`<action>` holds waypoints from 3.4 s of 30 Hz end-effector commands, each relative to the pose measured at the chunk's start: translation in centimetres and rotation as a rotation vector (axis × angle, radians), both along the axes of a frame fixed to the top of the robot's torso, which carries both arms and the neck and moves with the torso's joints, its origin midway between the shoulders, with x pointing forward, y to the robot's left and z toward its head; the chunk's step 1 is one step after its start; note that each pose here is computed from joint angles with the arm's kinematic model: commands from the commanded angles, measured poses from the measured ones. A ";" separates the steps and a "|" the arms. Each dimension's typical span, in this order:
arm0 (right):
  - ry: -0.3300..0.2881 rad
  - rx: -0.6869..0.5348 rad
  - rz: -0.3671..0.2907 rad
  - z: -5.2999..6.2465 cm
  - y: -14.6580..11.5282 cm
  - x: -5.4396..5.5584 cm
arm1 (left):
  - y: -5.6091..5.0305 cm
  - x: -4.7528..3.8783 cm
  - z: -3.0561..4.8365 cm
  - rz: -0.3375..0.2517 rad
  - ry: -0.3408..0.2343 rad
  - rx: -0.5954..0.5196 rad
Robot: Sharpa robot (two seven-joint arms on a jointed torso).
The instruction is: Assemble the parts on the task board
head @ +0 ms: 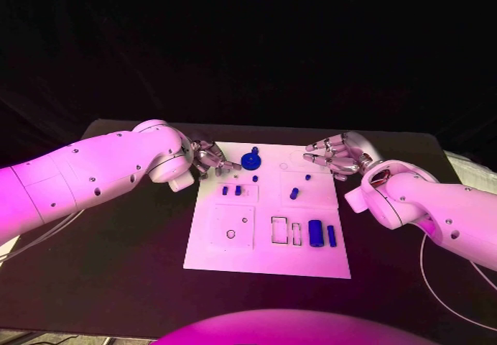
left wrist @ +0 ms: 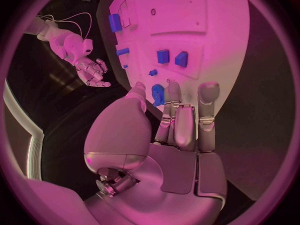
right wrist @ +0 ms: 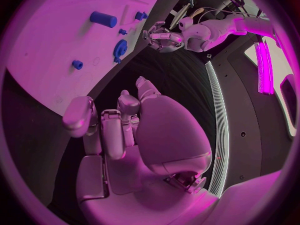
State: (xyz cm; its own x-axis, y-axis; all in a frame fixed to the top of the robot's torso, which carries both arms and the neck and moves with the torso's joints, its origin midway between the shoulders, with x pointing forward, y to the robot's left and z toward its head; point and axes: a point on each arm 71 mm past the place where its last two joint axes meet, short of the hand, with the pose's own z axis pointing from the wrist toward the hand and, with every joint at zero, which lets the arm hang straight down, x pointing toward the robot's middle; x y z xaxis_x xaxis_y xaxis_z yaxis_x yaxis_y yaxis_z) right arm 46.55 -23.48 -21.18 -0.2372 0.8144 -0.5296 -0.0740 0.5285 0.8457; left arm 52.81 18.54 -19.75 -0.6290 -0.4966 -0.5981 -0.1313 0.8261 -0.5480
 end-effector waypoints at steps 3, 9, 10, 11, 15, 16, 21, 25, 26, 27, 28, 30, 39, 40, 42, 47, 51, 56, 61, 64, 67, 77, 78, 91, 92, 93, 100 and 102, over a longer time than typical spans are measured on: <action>-0.001 -0.001 0.020 -0.1 0.2 -0.1 | -1.5 0.43 1.34 -0.078 -0.232 -0.150; -0.002 0.000 0.021 -0.1 0.3 -0.1 | -3.9 -0.34 1.41 -0.278 -0.480 -0.143; -0.002 0.000 0.022 -0.1 0.3 -0.1 | -4.3 -0.47 1.30 -0.307 -0.506 -0.133; -0.002 0.001 0.022 -0.1 0.3 -0.1 | -4.6 -0.58 1.15 -0.332 -0.527 -0.118; -0.001 0.001 0.024 -0.1 0.4 -0.1 | -5.6 -0.80 0.35 -0.406 -0.564 -0.036; -0.001 0.002 0.025 -0.1 0.4 -0.1 | -5.8 -0.83 0.11 -0.418 -0.569 -0.011; 0.000 0.002 0.027 -0.1 0.5 -0.1 | -6.5 -0.85 -0.95 -0.450 -0.570 0.096; 0.000 0.003 0.029 -0.2 0.5 -0.1 | -7.0 -0.85 -1.38 -0.460 -0.561 0.140; 0.000 0.003 0.030 -0.2 0.5 -0.1 | -7.1 -0.86 -1.45 -0.462 -0.558 0.150; 0.000 0.003 0.030 -0.2 0.6 -0.1 | -7.2 -0.86 -1.52 -0.465 -0.555 0.158; 0.000 0.004 0.030 -0.2 0.6 -0.1 | -7.4 -0.87 -1.59 -0.467 -0.550 0.166; 0.000 0.004 0.031 -0.2 0.6 -0.2 | -7.6 -0.87 -1.72 -0.470 -0.541 0.185; 0.000 0.004 0.032 -0.2 0.6 -0.2 | -8.0 -0.58 -2.04 -0.459 -0.520 0.234; 0.000 0.005 0.032 -0.2 0.6 -0.2 | -8.0 -0.57 -2.11 -0.464 -0.513 0.237; 0.000 0.005 0.033 -0.2 0.7 -0.2 | -8.1 -0.55 -2.28 -0.477 -0.497 0.244; 0.000 0.005 0.034 -0.2 0.7 -0.2 | -8.3 -0.47 -2.45 -0.488 -0.482 0.251; 0.000 0.006 0.034 -0.2 0.7 -0.2 | -8.3 -0.34 -2.52 -0.483 -0.480 0.249; -0.001 0.006 0.035 -0.2 0.8 -0.2 | -8.5 -0.36 -2.58 -0.486 -0.473 0.244; -0.001 0.006 0.035 -0.2 0.8 -0.2 | -8.7 -0.46 -2.59 -0.491 -0.470 0.240; 0.000 0.006 0.035 -0.2 0.8 -0.2 | -8.8 -0.49 -2.59 -0.491 -0.469 0.239; 0.000 0.006 0.036 -0.2 0.8 -0.2 | -8.8 -0.49 -2.60 -0.490 -0.468 0.240; 0.003 0.006 0.039 -0.2 0.9 -0.2 | -9.1 -0.49 -2.88 -0.486 -0.450 0.250; 0.004 0.006 0.040 -0.2 0.9 -0.2 | -9.1 -0.50 -2.91 -0.487 -0.449 0.251; 0.008 0.006 0.046 -0.2 1.0 -0.2 | -9.3 -0.63 -3.15 -0.496 -0.427 0.258; 0.008 0.006 0.046 -0.2 1.0 -0.2 | -9.2 -0.62 -3.15 -0.496 -0.427 0.258; 0.009 0.006 0.046 -0.2 1.0 -0.2 | -9.2 -0.60 -3.15 -0.495 -0.428 0.257; 0.009 0.006 0.048 -0.3 1.0 -0.2 | -9.2 -0.53 -3.17 -0.493 -0.429 0.253; 0.009 0.006 0.048 -0.3 1.0 -0.2 | -9.1 -0.49 -3.14 -0.489 -0.433 0.249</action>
State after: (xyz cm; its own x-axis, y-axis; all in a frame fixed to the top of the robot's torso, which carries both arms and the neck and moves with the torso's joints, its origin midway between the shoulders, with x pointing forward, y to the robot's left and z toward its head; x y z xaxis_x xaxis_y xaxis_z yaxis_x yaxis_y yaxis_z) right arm 46.45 -22.67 -21.41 -0.2645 0.8115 -0.5211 -0.0811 0.5197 0.8505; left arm 52.54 9.43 -22.35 -0.3957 -0.0494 -0.9170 0.4764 0.8427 -0.2509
